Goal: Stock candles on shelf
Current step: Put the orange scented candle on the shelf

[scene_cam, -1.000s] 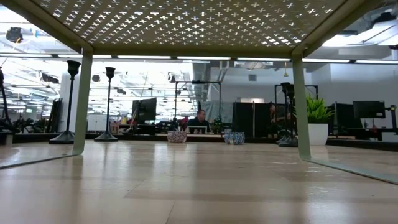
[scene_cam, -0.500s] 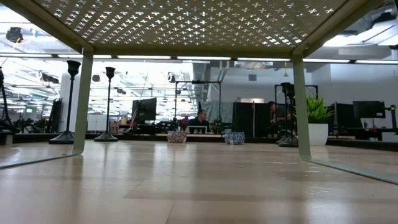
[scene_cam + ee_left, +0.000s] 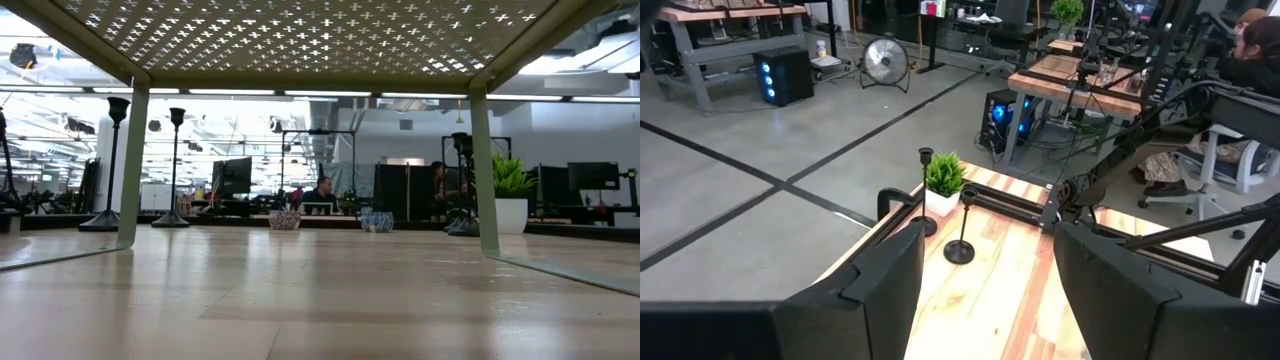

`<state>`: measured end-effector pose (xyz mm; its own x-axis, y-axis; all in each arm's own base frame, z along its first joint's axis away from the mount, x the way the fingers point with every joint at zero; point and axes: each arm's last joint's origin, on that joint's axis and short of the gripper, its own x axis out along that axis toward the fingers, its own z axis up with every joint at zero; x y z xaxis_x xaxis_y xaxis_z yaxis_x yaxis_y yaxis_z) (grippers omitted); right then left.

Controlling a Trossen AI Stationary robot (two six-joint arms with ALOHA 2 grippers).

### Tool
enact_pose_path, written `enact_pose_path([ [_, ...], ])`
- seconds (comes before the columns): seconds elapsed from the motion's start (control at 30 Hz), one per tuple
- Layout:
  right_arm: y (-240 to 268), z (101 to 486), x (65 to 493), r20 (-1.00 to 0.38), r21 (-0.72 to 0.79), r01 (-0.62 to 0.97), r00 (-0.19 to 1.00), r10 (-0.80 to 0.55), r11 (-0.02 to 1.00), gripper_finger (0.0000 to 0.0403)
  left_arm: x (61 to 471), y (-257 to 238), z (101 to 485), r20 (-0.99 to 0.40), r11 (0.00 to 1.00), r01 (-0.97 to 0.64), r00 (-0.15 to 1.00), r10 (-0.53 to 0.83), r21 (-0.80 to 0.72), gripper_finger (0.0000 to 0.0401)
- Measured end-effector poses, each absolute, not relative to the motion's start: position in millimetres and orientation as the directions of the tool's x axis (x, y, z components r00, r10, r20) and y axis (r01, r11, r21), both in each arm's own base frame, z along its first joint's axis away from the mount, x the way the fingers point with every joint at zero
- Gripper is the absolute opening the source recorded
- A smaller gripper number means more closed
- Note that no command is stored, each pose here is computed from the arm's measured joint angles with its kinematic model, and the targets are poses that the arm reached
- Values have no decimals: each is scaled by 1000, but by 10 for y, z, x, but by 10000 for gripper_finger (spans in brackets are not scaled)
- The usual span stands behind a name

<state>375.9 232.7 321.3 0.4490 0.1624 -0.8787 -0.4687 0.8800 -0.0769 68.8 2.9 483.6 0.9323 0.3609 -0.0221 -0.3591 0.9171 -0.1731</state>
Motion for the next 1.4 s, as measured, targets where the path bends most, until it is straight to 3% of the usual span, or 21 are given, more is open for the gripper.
enact_pose_path([
  [0.47,2360,3026,3751,-902,-42,-511,389,187,858,286,688,28,4836,-22,917,-359,932,361,-174,226],
  [1.4,2383,3030,3757,-895,-48,-572,389,219,819,286,687,29,4837,-22,917,-359,932,361,-174,226],
])
